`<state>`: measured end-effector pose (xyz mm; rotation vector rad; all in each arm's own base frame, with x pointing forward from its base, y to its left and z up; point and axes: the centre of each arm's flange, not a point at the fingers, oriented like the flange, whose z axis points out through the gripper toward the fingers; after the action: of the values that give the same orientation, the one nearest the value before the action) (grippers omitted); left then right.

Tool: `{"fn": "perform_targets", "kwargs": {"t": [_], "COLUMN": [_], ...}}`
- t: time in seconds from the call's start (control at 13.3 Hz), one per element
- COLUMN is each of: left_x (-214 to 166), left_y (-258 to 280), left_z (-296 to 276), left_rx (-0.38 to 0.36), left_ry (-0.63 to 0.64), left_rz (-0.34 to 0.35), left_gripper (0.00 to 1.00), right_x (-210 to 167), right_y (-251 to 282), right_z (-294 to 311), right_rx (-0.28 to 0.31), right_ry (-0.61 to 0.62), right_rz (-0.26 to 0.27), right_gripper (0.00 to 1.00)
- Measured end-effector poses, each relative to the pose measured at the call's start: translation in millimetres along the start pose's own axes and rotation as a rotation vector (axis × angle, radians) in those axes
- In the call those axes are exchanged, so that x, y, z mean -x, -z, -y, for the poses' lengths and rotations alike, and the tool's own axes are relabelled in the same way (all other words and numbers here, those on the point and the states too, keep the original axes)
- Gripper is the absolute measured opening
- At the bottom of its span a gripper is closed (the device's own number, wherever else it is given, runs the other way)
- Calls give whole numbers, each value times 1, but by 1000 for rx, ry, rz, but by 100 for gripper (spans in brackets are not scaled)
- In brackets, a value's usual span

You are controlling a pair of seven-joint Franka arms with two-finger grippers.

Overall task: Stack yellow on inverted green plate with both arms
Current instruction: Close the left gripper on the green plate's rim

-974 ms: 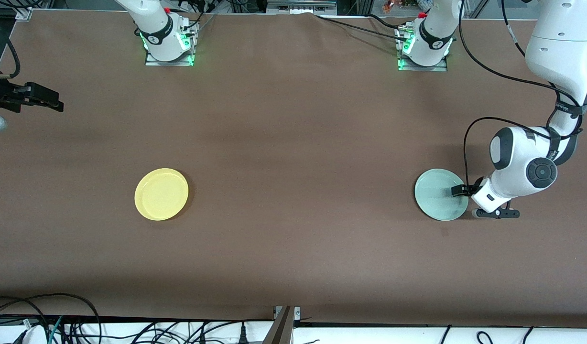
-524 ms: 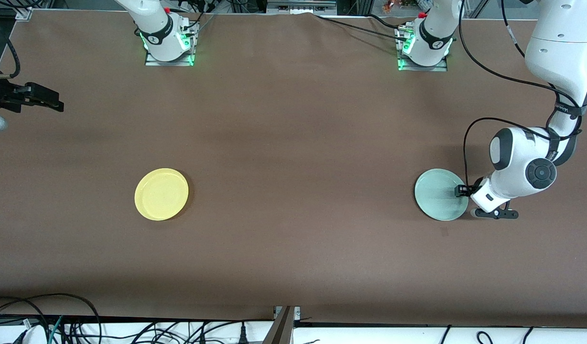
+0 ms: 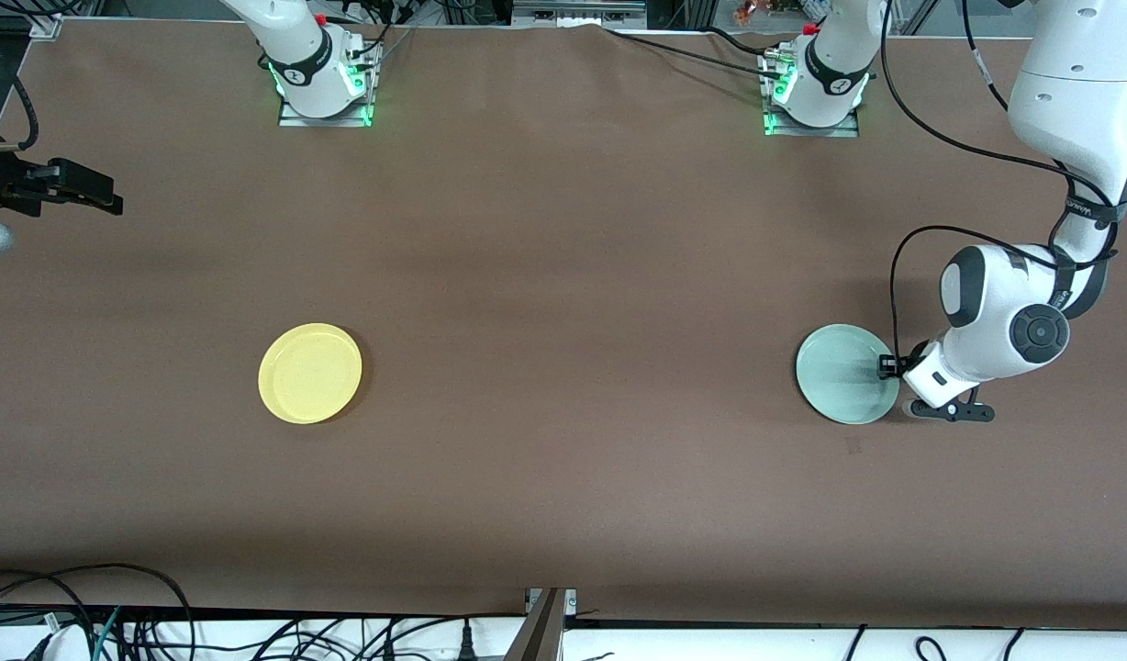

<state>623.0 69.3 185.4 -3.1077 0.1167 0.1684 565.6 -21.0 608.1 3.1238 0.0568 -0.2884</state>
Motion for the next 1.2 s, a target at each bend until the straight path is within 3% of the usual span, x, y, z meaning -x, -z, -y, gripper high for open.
{"fn": "perform_targets", "kwargs": {"t": [0.3, 0.97, 1.2], "left_x": [0, -1, -1], "left_y": [0, 1, 1], "left_z": [2, 2, 2], "left_rx": [0, 0, 0], "left_ry": [-8, -15, -33], "left_rz": [0, -3, -2], "left_gripper": [37, 37, 27], "right_x": [0, -2, -2], "right_y": [0, 0, 0], "right_z": [0, 0, -1], "right_rx": [-3, -3, -3], "right_ry": [1, -1, -2], "right_rz": [0, -10, -10], "right_gripper": [100, 100, 100]}}
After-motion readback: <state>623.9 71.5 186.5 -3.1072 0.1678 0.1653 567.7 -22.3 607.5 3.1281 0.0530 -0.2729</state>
